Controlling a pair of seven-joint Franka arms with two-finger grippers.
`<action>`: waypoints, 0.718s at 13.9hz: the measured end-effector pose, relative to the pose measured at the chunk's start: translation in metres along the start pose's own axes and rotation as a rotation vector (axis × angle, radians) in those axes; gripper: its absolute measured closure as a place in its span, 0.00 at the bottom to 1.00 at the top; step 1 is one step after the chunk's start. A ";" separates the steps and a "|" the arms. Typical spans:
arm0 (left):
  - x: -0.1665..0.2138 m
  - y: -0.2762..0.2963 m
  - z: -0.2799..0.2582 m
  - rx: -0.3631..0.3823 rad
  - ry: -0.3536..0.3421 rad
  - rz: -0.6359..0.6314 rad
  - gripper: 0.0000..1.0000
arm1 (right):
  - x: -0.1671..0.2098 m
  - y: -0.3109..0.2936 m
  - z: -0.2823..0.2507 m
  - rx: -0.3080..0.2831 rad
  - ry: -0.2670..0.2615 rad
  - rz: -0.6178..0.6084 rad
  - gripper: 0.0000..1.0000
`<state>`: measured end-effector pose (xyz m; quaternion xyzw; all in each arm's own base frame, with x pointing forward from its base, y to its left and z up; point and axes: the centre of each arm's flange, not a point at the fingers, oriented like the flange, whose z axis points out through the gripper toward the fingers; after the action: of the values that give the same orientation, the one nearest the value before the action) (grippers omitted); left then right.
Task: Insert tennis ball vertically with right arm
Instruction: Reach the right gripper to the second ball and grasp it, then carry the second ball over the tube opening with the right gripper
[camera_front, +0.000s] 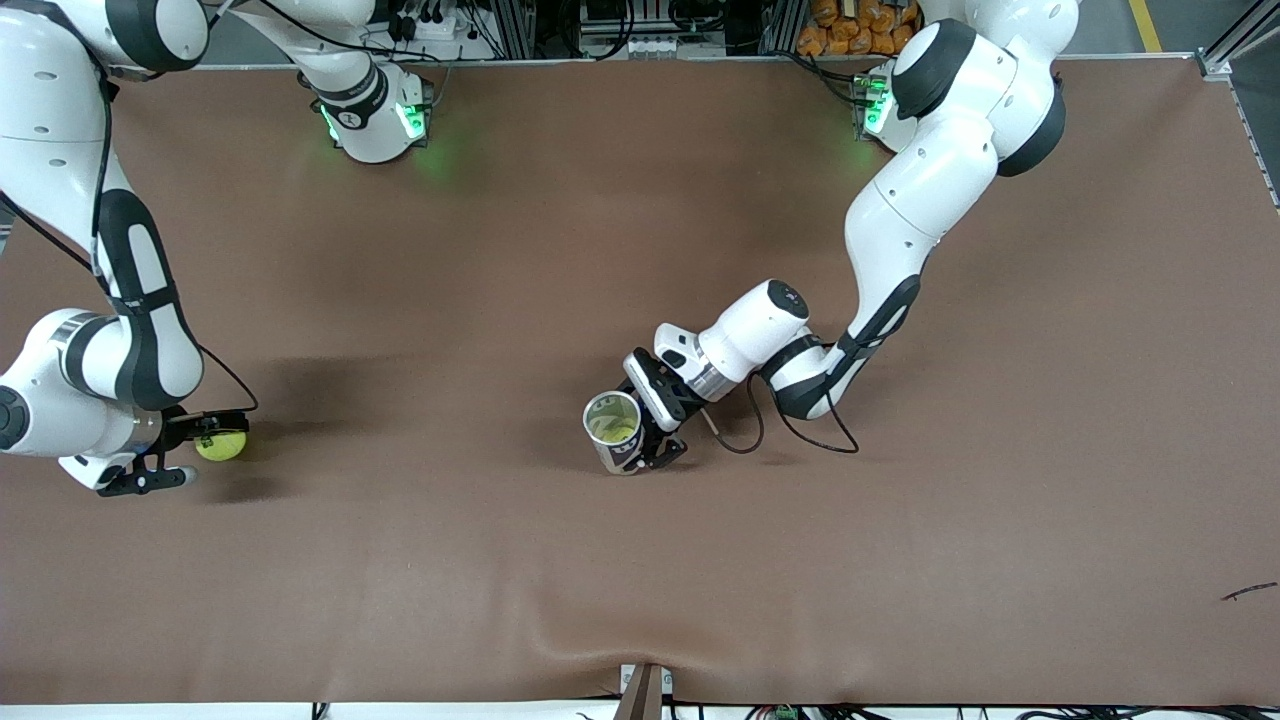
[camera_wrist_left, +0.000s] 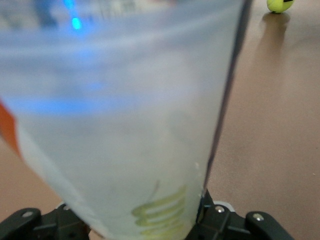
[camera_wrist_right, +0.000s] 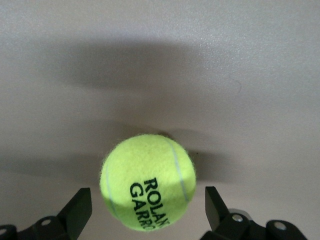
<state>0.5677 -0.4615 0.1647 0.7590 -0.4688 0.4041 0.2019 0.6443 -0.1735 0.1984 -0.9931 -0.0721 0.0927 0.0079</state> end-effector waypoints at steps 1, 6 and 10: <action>0.000 0.000 0.000 0.000 0.000 0.000 0.22 | 0.001 0.000 0.000 -0.002 0.005 0.000 0.00; 0.000 0.000 0.000 0.000 0.000 0.000 0.23 | 0.005 0.002 0.006 -0.013 0.030 -0.002 0.26; 0.000 0.000 0.000 0.000 0.001 -0.001 0.23 | 0.027 -0.012 -0.024 -0.033 0.094 -0.034 0.32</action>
<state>0.5678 -0.4610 0.1646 0.7590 -0.4685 0.4045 0.2022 0.6731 -0.1582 0.2175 -0.9949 -0.0902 0.0448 -0.0037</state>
